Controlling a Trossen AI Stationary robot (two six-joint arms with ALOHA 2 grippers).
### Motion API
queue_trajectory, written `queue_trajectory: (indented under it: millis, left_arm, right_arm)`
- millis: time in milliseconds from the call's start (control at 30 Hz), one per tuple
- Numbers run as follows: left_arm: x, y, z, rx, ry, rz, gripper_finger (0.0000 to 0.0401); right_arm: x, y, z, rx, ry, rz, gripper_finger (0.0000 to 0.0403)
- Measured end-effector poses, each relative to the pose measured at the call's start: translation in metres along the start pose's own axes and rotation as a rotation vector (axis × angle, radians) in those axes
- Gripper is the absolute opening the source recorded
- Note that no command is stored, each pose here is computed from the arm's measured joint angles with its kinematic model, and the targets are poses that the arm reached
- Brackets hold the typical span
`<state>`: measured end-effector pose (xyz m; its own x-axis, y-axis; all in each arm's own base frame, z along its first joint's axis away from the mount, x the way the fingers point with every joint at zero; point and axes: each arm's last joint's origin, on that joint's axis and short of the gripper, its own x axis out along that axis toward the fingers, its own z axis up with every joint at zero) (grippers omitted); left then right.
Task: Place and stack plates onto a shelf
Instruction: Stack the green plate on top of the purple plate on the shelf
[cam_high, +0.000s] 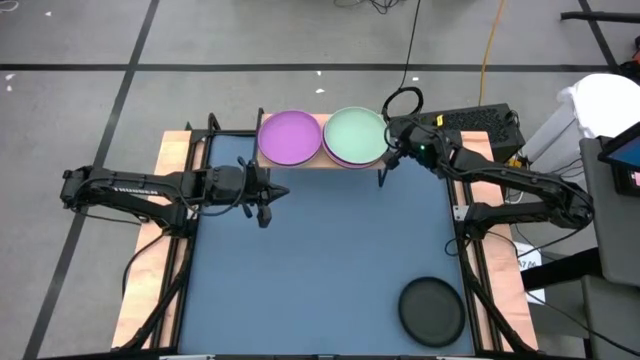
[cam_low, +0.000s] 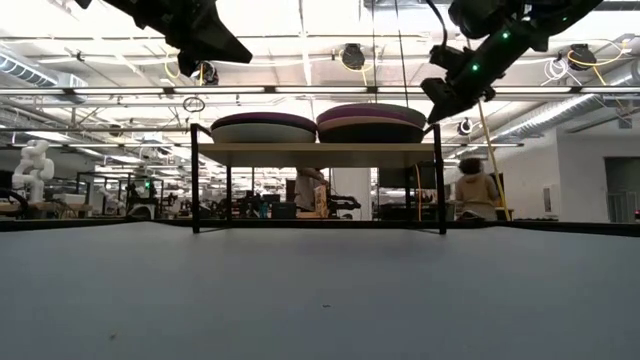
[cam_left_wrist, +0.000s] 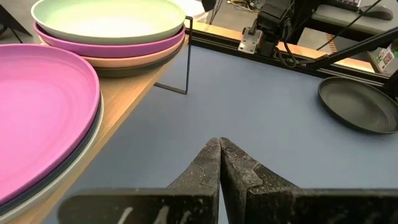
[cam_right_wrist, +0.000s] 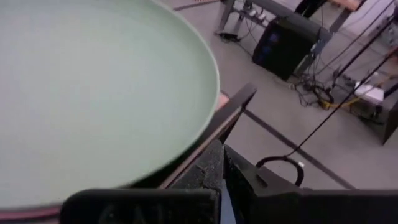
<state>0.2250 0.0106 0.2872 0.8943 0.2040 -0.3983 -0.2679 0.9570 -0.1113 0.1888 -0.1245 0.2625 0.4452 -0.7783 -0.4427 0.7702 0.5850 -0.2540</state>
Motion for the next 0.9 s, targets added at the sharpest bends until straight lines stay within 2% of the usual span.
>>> queue_trajectory:
  millis: [367,733,900]
  left_arm:
    - [0.000,0.000,0.000,0.005,0.000,-0.001,0.0003]
    - [0.000,0.000,0.001,0.015,-0.008,-0.002,0.0003]
    - [0.000,0.000,0.001,0.038,-0.009,0.005,0.0003]
  right_arm:
    - [0.004,0.006,-0.010,0.037,-0.028,0.081,0.0000]
    - [0.003,0.006,-0.007,0.036,-0.055,0.084,0.0000]
    - [-0.012,0.013,0.002,0.052,-0.151,0.137,0.0000]
